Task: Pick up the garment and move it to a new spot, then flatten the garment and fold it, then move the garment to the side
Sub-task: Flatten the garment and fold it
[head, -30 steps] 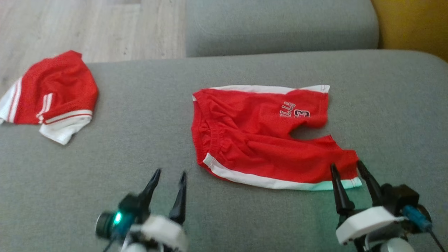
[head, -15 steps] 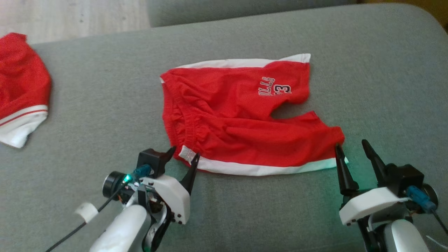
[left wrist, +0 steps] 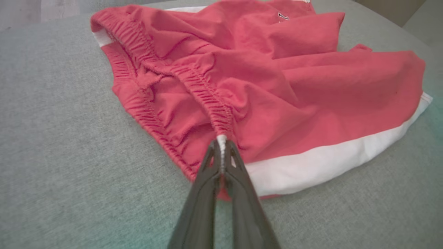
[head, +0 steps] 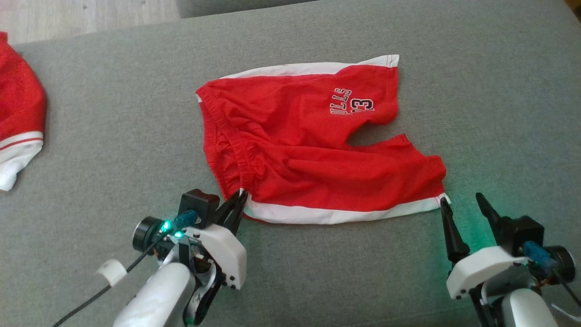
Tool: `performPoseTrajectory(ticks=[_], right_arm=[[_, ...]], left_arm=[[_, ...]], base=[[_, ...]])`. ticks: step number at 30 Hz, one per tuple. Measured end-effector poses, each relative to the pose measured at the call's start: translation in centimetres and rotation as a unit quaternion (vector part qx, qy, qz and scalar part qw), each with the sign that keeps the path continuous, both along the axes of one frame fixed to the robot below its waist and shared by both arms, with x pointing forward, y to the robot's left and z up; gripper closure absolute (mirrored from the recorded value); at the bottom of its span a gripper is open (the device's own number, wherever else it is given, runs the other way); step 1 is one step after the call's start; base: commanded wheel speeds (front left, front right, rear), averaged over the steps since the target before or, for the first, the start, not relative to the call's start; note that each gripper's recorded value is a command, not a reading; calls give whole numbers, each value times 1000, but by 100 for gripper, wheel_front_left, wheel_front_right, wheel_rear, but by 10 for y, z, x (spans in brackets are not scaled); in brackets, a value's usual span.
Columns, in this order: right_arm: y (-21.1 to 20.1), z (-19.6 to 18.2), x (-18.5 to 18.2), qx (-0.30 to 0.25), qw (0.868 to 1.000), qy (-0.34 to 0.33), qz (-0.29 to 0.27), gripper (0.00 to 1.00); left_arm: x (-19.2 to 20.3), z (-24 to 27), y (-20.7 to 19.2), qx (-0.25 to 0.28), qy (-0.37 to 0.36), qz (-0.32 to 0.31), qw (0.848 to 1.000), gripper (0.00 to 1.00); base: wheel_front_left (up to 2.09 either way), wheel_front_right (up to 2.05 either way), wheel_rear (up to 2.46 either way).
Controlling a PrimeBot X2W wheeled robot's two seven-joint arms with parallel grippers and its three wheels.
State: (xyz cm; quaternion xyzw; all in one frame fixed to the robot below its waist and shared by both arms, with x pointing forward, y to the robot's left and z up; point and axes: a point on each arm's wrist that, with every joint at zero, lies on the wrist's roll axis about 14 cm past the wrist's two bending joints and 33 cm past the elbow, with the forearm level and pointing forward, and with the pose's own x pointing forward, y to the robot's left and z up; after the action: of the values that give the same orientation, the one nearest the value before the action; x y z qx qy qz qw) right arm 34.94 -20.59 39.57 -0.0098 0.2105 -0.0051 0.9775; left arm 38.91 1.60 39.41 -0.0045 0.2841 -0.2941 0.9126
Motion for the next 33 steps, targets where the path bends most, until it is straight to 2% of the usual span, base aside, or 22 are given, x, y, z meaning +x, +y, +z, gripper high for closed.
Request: performPoseTrajectory(ticks=[7, 14, 15, 16, 17, 23, 27, 33], right_arm=[[11, -23, -5, 2, 999, 42, 18, 0], [17, -31, 12, -3, 998, 53, 33, 0], [18, -34, 11, -3, 998, 58, 35, 18], [19, -36, 11, -2, 997, 61, 36, 27], [20, -37, 11, -1, 997, 64, 38, 47], [26, -36, 12, 23, 997, 65, 35, 100], [27, -17, 18, 42, 998, 32, 28, 100], [27, 54, 39, 61, 995, -77, 31, 100]], left_arm=[[1, 6, 6, -12, -15, 23, 1000, 100], [-2, 8, 11, -17, -22, 36, 999, 100], [-2, 8, 12, -17, -22, 38, 999, 100], [-2, 9, 13, -17, -23, 39, 999, 100], [-2, 10, 14, -17, -24, 40, 999, 100], [-5, 20, 16, -26, -43, 50, 997, 100], [-11, 34, 16, -42, -65, 57, 995, 100], [-12, 77, 14, -80, -120, 64, 987, 100]], base=[[0, 0, 0], [0, 0, 0], [0, 0, 0], [0, 0, 0], [0, 0, 0], [0, 0, 0], [0, 0, 0], [0, 0, 0]])
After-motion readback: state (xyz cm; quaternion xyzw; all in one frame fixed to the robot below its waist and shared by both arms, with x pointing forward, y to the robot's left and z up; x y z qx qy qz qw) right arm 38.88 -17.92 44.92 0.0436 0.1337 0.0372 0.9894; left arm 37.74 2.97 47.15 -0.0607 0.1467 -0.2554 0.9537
